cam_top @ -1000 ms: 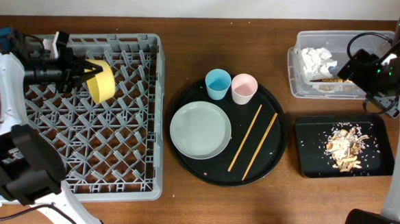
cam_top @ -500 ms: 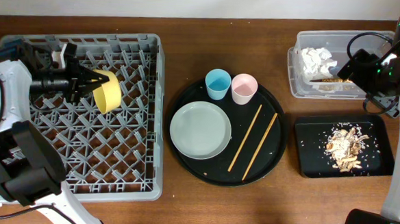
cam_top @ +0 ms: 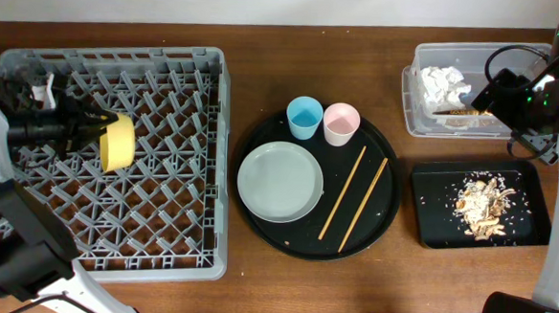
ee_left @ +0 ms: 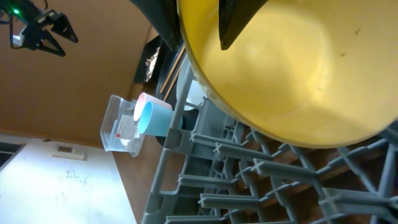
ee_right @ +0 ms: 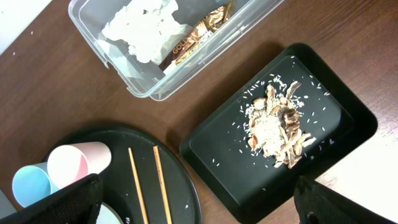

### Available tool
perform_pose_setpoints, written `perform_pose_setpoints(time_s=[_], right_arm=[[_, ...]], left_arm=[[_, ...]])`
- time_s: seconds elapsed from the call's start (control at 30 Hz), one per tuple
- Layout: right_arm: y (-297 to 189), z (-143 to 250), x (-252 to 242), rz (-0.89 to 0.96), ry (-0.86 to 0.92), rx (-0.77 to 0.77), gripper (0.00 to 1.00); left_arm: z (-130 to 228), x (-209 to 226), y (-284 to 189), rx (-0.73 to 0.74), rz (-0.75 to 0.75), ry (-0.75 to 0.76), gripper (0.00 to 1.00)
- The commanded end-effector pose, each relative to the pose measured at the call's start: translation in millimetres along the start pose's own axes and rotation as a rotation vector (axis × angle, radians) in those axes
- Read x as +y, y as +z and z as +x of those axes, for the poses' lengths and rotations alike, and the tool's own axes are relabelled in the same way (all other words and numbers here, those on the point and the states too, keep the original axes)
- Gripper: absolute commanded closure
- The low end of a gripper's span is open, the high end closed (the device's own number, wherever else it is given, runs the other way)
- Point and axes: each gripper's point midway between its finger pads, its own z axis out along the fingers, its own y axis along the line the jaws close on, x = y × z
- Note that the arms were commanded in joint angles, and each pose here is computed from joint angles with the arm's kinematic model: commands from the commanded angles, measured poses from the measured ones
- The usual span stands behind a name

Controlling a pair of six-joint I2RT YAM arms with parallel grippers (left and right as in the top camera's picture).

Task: Sort waste into correct bins and load items into the dishwasher rack
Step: 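Lower the yellow bowl into the rack and open the left gripper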

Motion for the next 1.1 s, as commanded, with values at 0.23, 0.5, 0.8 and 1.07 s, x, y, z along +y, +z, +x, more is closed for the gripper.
perform_pose_setpoints(time_s=[0.23, 0.5, 0.8, 1.07], right_arm=[[-1, -2, -1, 0.004, -0.008, -0.006, 0.01], [-1, -2, -1, 0.004, -0.008, -0.006, 0.01], [-1, -2, -1, 0.004, -0.008, -0.006, 0.01], [-1, -2, -1, 0.004, -0.008, -0.006, 0.01]], left_arm=[[2, 64, -28, -0.026, -0.204, -0.159, 0.72], [0, 76, -58, -0.093, -0.141, -0.24, 0.16], [7, 76, -85, -0.126, -0.06, -0.34, 0.14], [14, 71, -139, -0.178, -0.192, -0.389, 0.25]])
